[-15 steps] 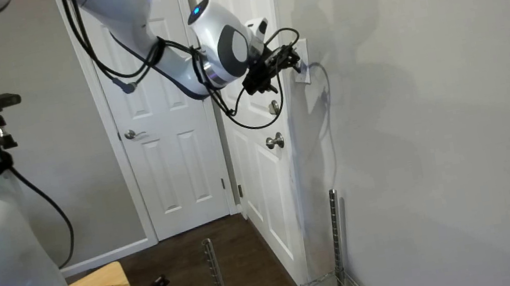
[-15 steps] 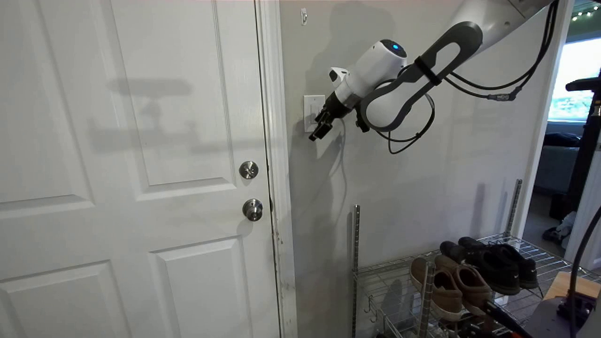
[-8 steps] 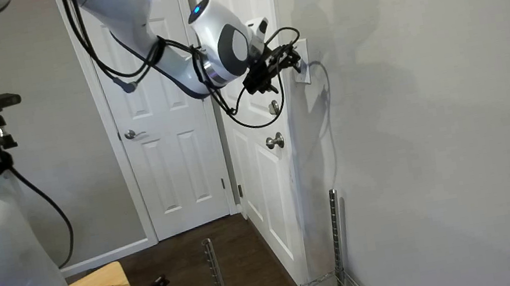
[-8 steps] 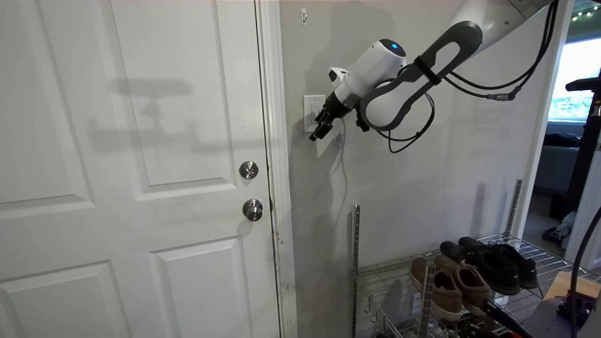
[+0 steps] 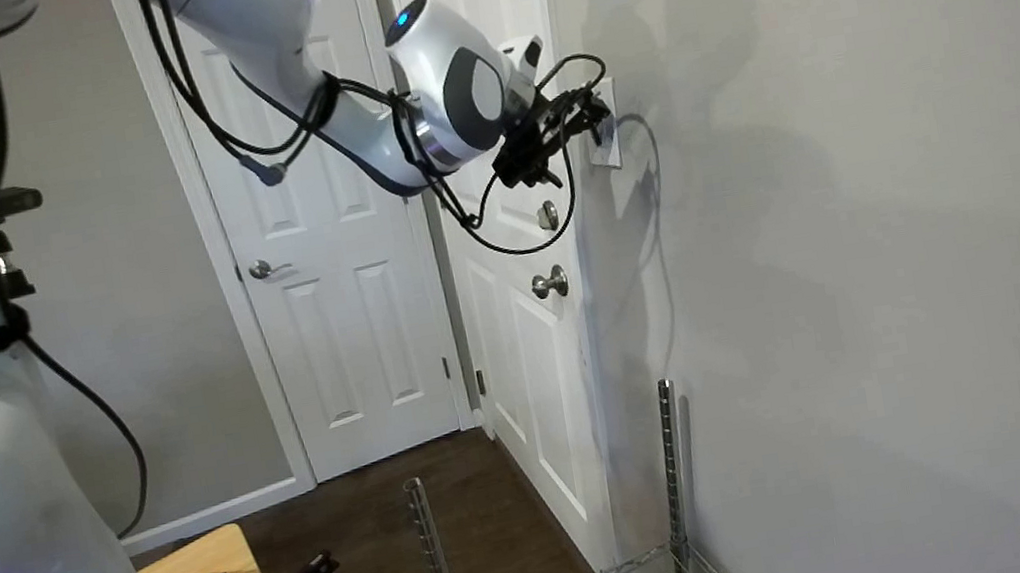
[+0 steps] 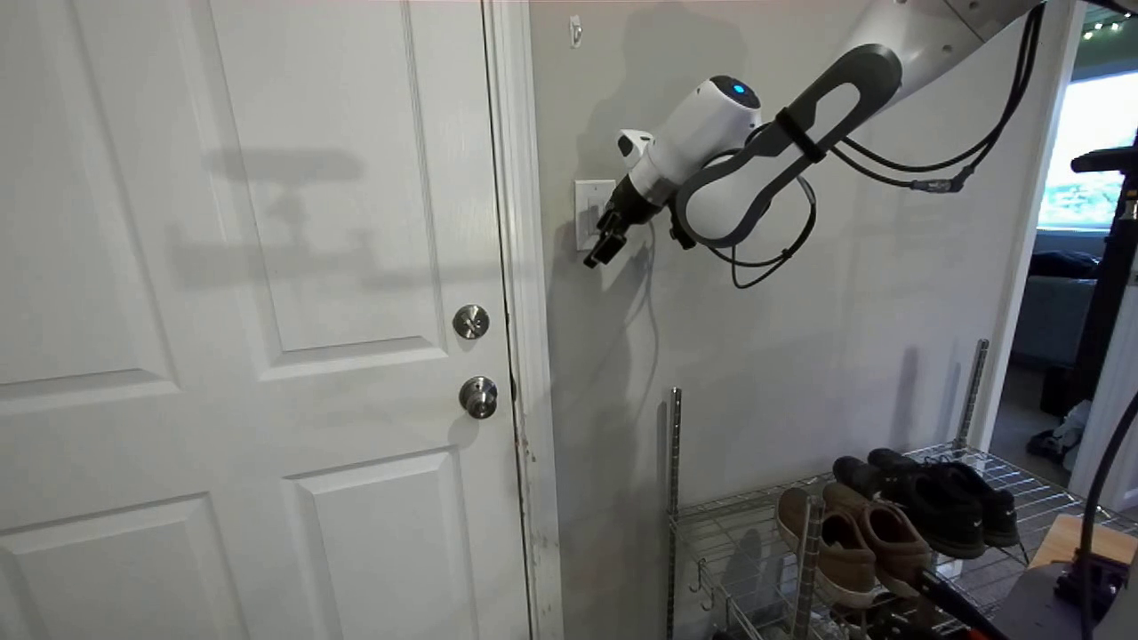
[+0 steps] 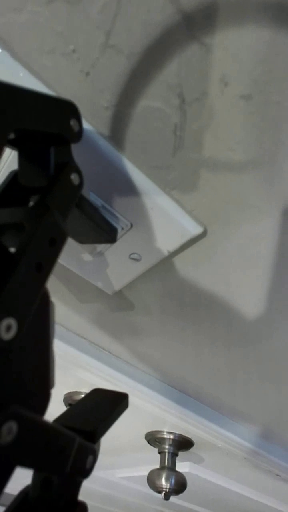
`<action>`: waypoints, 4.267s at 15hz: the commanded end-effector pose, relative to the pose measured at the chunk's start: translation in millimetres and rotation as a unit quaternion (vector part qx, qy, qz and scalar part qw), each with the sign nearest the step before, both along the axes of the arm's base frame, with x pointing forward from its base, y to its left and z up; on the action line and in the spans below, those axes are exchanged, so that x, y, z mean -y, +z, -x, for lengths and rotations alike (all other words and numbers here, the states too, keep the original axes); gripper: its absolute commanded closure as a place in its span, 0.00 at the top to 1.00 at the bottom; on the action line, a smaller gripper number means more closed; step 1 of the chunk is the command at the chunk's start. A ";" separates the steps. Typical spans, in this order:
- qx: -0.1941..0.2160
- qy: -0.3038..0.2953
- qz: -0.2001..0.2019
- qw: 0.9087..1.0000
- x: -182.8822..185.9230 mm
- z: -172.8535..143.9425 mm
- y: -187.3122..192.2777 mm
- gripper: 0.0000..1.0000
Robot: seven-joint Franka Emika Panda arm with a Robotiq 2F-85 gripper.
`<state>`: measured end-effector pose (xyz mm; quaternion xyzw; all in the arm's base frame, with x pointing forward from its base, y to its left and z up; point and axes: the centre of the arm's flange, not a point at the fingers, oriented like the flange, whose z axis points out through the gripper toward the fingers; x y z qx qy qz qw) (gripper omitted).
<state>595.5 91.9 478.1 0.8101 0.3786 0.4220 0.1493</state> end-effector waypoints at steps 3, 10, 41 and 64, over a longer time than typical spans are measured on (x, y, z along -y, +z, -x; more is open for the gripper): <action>-0.001 0.004 0.023 1.000 3.1 -12.9 -0.8 1.00; 0.000 0.006 0.020 1.000 2.9 -12.2 0.6 1.00; 0.021 0.034 -0.005 0.999 -36.4 21.9 21.6 1.00; 0.029 0.039 -0.008 0.999 -42.1 29.8 29.0 1.00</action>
